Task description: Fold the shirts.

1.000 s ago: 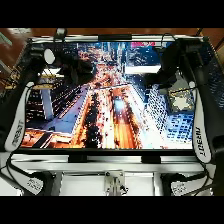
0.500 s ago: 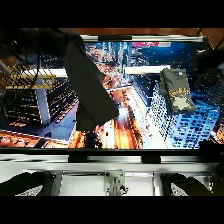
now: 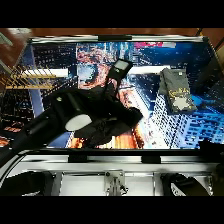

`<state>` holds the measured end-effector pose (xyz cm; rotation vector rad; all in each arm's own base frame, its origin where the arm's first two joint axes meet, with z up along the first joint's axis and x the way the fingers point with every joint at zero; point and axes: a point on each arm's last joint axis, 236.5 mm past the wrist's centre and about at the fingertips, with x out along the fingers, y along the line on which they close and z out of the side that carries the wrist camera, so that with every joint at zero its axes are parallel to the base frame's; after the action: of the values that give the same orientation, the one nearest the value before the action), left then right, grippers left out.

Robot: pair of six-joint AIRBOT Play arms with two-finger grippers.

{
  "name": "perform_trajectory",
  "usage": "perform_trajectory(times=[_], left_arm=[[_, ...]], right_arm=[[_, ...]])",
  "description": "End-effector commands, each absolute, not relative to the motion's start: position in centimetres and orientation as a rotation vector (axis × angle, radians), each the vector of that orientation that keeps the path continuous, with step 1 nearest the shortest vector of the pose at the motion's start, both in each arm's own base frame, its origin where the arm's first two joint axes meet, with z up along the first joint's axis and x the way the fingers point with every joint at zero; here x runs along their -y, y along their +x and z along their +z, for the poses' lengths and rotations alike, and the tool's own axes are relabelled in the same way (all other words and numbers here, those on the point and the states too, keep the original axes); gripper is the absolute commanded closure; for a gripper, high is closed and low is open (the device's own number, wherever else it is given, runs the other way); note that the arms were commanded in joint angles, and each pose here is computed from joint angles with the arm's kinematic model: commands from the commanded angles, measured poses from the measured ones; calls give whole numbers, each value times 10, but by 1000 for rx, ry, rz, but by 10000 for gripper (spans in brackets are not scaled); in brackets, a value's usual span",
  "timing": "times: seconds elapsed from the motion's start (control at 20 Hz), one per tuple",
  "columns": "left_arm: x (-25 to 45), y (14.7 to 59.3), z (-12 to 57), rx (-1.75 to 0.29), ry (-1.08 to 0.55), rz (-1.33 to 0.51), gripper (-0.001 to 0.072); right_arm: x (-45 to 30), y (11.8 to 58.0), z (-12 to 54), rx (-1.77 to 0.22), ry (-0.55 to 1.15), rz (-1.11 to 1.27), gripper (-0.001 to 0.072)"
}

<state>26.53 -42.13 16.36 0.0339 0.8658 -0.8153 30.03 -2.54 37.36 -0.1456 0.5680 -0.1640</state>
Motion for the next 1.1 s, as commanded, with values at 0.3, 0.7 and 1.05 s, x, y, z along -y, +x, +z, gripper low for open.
perform_trajectory(times=[0.3, 0.7, 1.05], left_arm=[[176, 313, 104, -1260, 164, -186, -11], [128, 256, -50, -1527, -172, -164, -13], [146, 284, -91, -1493, -267, -289, 57]], right_arm=[[-58, 315, 239, -1026, -93, 152, 28], [-83, 244, 29, -1601, -35, 259, 29], [-119, 229, 20, -1648, 126, 351, 28]])
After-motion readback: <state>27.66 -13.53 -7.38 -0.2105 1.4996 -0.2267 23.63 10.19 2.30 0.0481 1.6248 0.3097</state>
